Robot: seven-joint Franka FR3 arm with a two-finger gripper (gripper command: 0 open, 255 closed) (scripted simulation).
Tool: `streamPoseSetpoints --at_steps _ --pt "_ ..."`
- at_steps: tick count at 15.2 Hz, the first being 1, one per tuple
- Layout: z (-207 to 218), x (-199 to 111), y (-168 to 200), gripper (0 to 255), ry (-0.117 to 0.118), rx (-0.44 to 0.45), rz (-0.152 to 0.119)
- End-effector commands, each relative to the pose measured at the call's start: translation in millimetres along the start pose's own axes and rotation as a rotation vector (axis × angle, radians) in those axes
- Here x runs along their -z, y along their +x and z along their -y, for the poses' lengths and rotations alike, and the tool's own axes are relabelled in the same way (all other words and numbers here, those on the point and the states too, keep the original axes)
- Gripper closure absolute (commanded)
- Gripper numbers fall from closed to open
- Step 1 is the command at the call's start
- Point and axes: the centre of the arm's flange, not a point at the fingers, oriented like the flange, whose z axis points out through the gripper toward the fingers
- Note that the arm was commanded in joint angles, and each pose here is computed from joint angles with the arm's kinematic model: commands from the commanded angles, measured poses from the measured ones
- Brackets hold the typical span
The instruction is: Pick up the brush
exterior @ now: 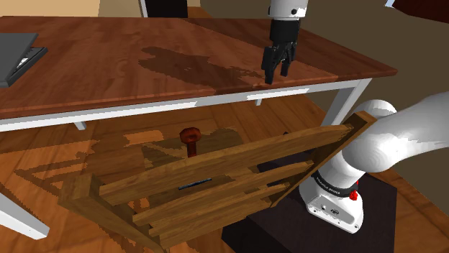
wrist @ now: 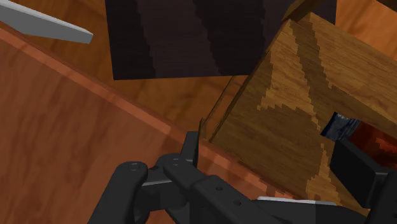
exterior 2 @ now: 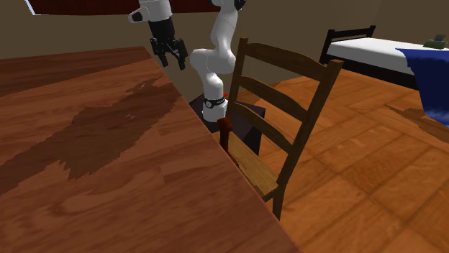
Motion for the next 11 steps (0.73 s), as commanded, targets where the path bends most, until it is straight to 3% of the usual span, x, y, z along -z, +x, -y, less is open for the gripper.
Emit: streamPoseSetpoints --at_steps 1,11 --pt "0.0 0.0 0.0 0 0.0 0.0 0.0" --pt "126.5 -34.8 16.1 0 -0.01 -0.093 -0.077"
